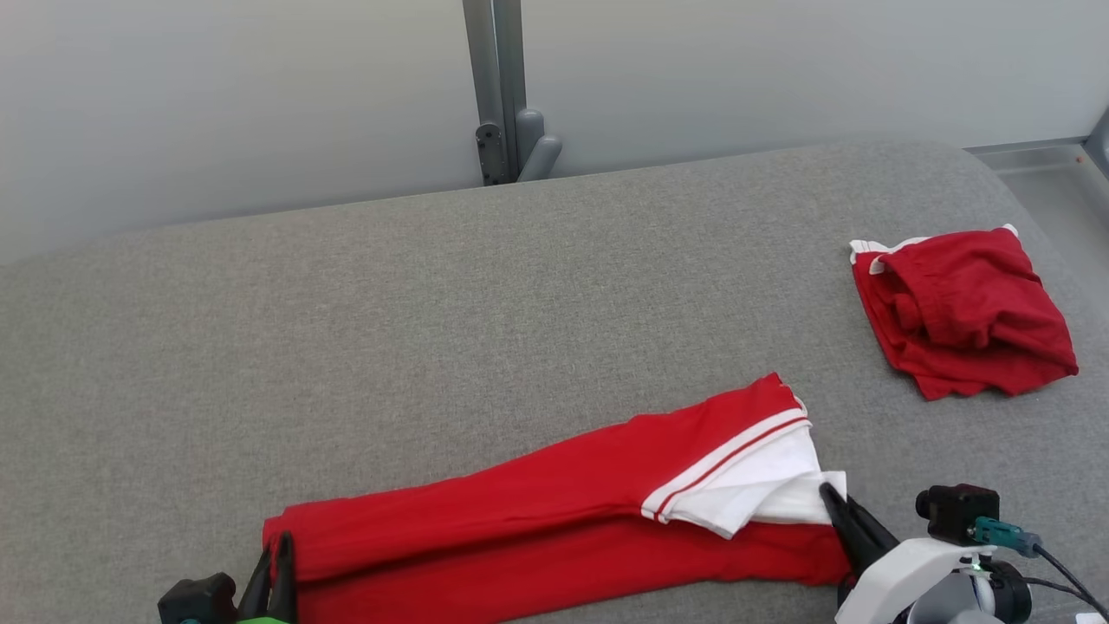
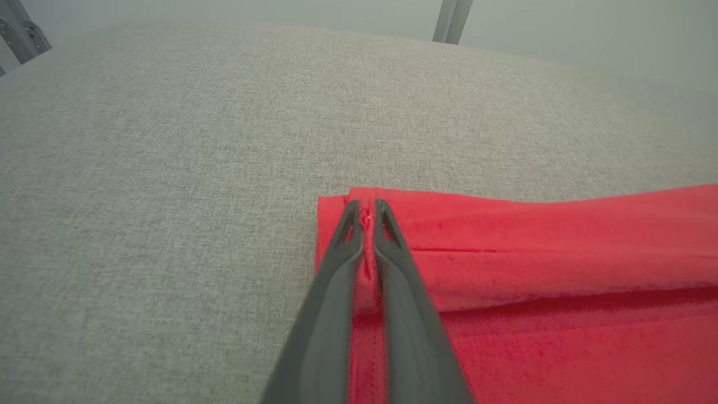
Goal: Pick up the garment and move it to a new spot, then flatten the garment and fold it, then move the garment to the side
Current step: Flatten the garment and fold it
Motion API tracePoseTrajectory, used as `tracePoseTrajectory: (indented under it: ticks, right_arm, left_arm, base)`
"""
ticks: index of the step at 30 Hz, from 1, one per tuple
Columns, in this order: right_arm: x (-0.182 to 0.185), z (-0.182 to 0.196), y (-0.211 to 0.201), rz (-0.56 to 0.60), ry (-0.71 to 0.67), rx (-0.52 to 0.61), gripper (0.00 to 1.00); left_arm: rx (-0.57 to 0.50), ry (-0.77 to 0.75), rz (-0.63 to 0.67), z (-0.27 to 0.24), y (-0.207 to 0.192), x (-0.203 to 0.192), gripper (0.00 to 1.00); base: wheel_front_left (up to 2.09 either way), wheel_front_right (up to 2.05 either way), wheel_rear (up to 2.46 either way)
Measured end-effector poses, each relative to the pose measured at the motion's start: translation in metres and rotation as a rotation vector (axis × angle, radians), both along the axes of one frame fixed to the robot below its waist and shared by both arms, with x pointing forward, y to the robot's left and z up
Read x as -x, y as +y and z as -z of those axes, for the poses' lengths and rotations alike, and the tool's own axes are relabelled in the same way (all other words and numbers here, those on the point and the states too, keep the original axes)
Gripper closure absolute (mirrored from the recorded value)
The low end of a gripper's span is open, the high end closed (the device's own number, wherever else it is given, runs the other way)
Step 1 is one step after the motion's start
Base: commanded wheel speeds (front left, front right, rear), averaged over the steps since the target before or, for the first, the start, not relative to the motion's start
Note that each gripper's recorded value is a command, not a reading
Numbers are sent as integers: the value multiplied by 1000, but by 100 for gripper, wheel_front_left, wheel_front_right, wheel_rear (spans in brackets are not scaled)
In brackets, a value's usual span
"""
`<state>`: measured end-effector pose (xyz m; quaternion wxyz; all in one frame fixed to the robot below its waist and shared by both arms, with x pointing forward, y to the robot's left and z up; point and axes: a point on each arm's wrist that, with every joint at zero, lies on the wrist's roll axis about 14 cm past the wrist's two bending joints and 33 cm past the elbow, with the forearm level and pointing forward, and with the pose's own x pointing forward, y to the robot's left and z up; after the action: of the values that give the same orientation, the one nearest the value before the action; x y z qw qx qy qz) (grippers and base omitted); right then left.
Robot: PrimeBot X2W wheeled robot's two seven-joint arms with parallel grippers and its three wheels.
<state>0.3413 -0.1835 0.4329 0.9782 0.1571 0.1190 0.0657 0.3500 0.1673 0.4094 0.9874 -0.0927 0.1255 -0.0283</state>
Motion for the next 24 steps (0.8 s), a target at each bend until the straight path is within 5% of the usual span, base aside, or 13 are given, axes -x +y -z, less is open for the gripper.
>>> tracePoseTrajectory:
  ticks: [1,2,3,15,24]
  right_arm:
    - [2,4,1,-2,18,1,100]
    - [4,7,0,-1,31,6,20]
    - [4,9,-3,12,34,3,0]
    - [-14,-22,-19,71,-105,49,0]
    - [-24,-4,-4,40,-39,84,0]
  left_arm:
    - [-3,4,0,1,0,1,42]
    - [-7,0,-2,0,1,2,0]
    - [-12,-8,-11,-2,2,1,0]
    - [-111,-93,-121,-27,31,9,0]
    - [-117,-94,-148,-28,37,21,0]
  base:
    - [0,0,0]
    - [0,0,0]
    - [0,0,0]
    - [0,0,0]
    - [0,0,0]
